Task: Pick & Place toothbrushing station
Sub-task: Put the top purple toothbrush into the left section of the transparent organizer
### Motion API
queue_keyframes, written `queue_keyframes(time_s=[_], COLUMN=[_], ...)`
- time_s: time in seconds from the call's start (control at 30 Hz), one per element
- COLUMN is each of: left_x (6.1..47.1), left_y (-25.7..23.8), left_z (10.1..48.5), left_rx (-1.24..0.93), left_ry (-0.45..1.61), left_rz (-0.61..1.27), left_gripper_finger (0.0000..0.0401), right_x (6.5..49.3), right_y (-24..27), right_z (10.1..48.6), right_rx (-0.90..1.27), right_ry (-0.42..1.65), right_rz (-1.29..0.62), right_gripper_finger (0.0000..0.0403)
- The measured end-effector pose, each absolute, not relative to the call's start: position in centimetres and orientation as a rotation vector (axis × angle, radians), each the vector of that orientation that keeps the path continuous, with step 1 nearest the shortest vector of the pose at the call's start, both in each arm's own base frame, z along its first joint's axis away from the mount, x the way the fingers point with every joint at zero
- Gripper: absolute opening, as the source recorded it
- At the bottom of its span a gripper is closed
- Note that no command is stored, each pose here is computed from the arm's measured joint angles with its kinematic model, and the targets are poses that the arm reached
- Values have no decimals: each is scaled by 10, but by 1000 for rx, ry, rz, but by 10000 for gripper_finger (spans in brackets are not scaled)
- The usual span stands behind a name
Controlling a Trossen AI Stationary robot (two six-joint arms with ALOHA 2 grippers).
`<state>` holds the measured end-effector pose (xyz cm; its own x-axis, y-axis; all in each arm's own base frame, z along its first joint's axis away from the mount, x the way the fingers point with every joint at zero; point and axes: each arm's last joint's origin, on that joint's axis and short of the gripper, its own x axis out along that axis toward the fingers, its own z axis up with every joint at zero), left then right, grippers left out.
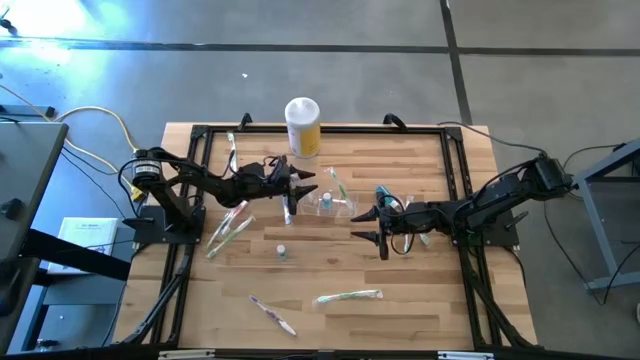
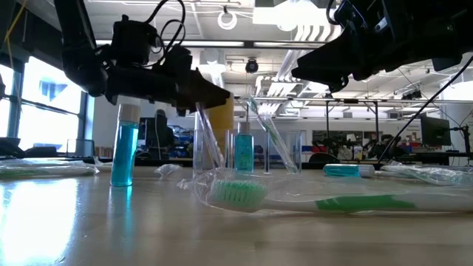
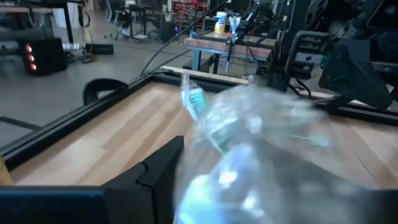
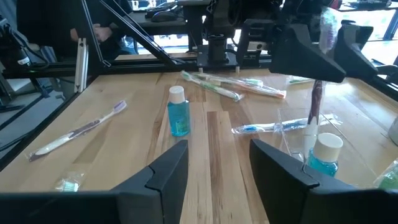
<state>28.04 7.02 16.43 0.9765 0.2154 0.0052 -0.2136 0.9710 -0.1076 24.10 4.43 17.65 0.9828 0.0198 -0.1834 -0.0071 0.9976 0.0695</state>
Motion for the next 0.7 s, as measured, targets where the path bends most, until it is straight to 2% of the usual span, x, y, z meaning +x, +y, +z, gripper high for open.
queue_keyframes(time_s=[0.4,0.7], left_x=[297,300], left_y=[74,80], left_z=[186,188], left_rx=[15,158], left_ry=[-81,-36], left_rz=[217,375], left_gripper_finger=[187,187], right_x=[241,241], right_y=[44,44], right_z=[177,176], right_rx=[73,71], right_ry=[184,193], right_rz=[13,13], right_gripper_finger=[162,162])
